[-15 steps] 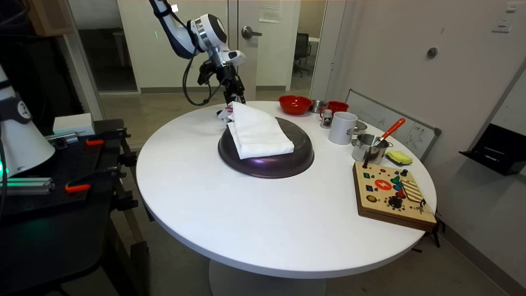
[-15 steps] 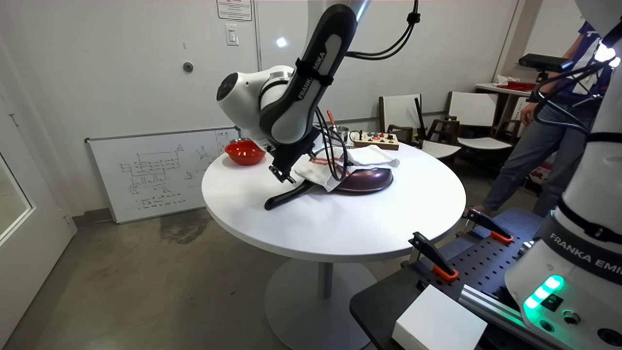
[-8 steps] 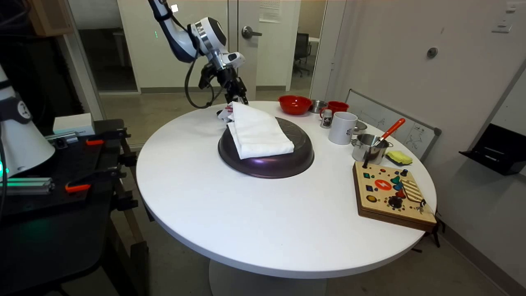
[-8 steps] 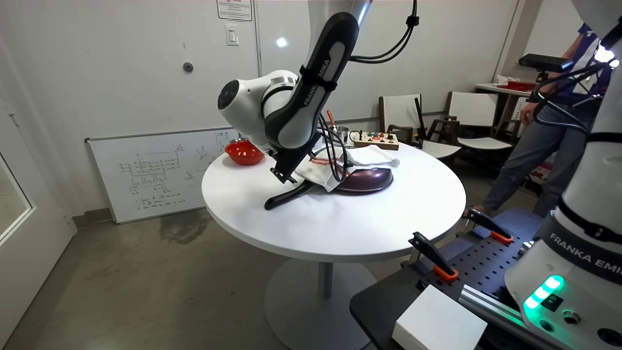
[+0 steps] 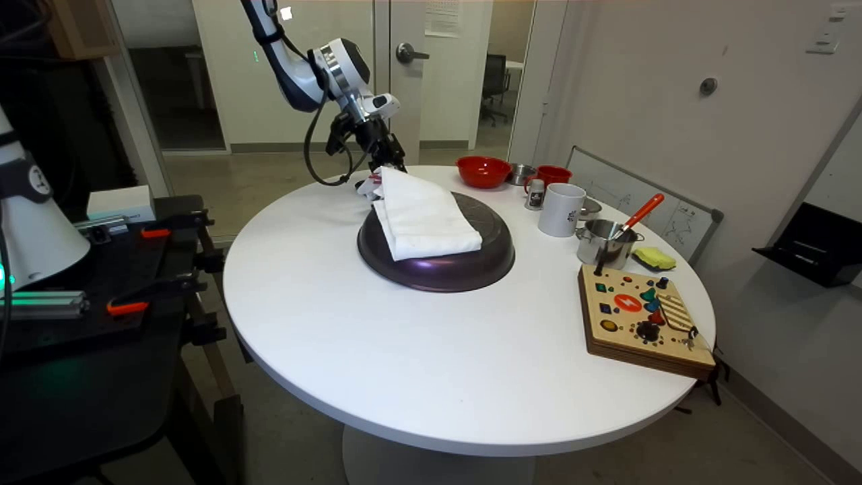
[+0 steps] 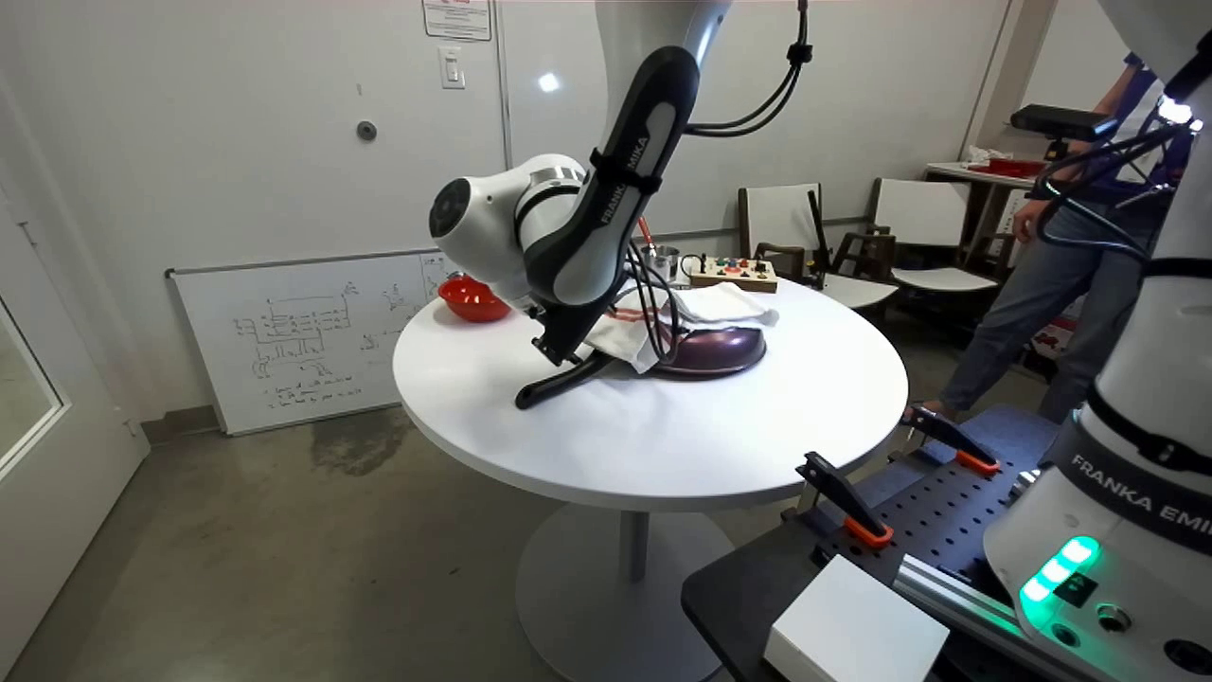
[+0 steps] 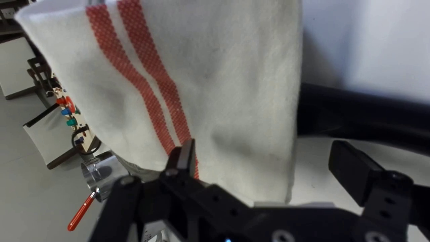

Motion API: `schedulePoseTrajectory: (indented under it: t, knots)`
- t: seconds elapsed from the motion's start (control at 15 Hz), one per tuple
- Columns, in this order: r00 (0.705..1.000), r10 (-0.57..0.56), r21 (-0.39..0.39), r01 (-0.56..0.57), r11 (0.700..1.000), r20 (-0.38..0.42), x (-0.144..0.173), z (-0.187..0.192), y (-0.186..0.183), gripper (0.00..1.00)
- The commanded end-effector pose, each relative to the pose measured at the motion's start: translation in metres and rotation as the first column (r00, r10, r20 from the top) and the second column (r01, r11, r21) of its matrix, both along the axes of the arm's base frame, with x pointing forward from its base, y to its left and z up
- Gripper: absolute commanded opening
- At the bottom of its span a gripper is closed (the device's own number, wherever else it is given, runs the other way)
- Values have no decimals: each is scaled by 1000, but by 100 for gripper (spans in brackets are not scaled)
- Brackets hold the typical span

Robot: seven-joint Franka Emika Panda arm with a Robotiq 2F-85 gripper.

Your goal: Move the tea towel to the right

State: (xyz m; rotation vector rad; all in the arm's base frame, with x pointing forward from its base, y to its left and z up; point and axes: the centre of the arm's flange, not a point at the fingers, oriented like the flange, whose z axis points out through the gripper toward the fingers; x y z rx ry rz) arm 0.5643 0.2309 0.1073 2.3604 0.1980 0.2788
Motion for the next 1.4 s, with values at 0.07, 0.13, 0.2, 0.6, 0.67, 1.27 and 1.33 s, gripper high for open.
schedulePoseTrajectory:
  t: [0.07,0.13,0.2,0.6,0.67,1.27,1.33]
  knots:
    - [999,2,-12,-2,1000,36,12,-13,-3,100]
    - [999,-1,-12,1,1000,41,15,-14,-4,100]
    - [999,-3,-13,4,1000,44,17,-13,-5,100]
    - [998,-21,-5,21,1000,63,31,-9,-12,44]
    - [998,-22,-3,23,1000,64,32,-8,-12,36]
    - [999,-27,-19,28,999,45,40,-2,-18,5]
    - [999,-32,-23,33,999,40,42,1,-22,5]
